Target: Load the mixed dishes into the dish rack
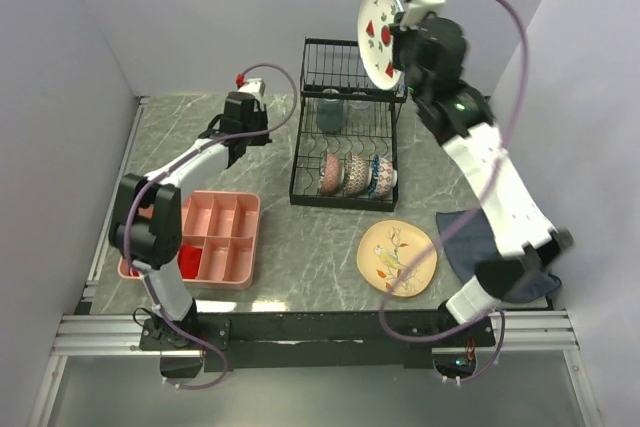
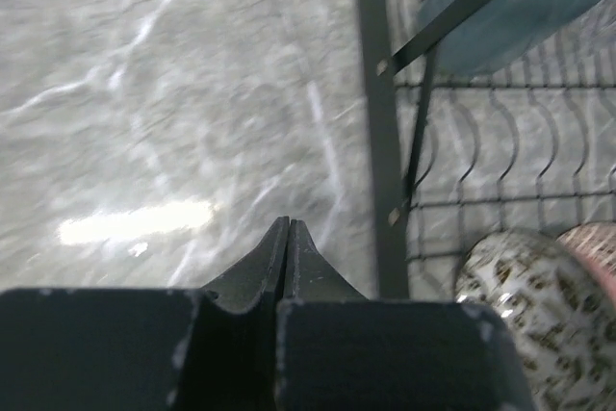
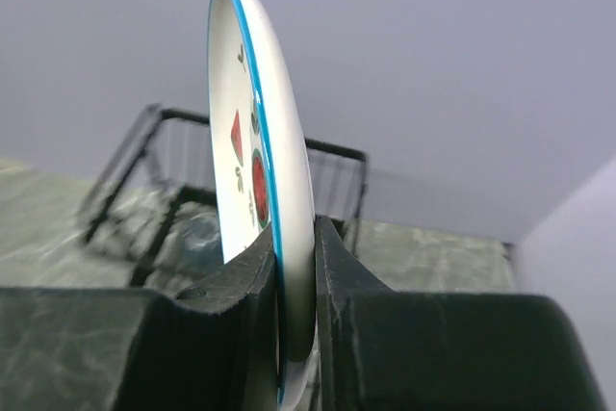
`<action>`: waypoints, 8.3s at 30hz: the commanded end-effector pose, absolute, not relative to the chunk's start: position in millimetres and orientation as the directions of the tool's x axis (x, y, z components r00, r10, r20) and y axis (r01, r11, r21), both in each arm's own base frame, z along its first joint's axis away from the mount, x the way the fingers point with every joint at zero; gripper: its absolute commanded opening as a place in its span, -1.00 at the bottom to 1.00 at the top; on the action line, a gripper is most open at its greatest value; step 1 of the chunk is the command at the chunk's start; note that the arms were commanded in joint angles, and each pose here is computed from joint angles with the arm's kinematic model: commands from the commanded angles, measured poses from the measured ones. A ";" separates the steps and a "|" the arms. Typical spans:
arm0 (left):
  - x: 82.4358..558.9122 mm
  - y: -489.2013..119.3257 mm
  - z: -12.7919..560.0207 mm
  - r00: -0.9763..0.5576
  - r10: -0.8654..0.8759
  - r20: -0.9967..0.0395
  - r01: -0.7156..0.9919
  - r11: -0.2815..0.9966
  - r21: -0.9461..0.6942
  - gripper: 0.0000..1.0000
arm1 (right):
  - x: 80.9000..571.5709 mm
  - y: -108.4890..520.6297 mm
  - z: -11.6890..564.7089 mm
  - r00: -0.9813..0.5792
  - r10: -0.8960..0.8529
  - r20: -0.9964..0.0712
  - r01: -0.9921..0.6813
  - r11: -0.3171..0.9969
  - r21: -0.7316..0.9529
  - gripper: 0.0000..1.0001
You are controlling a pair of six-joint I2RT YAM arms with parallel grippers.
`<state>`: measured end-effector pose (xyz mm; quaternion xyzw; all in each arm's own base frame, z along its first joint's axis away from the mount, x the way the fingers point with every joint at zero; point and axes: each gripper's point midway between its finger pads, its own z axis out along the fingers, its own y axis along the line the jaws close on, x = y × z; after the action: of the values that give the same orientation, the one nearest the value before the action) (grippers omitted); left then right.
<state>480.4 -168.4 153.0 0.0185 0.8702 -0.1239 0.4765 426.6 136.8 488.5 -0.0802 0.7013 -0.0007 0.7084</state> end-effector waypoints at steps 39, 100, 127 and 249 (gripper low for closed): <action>473.3 -239.6 71.3 -0.723 -0.216 -0.657 0.163 0.870 -0.465 -0.98 | 538.3 126.4 418.9 -0.134 -0.152 -0.979 0.353 0.916 -0.190 -1.00; 446.5 -285.3 85.7 -0.720 -0.076 -0.690 0.339 0.829 -0.445 -0.98 | 347.1 77.2 371.7 -0.318 -0.250 -0.915 -0.168 0.964 -0.206 1.00; 342.7 -252.4 120.9 -0.724 0.056 -0.688 0.471 0.769 -0.432 0.18 | 203.9 9.6 75.3 -0.801 -0.509 -0.315 -0.597 0.722 0.350 0.85; 334.0 -252.8 181.9 -0.427 0.064 -0.902 0.707 0.646 -0.289 0.26 | 456.0 135.6 531.4 0.160 -0.093 -0.983 0.282 0.958 -0.044 -1.00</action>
<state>324.4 -245.1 169.9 0.2511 0.7856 -0.3265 0.4617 475.1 167.1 434.5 -0.0387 0.7216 -0.1509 0.6745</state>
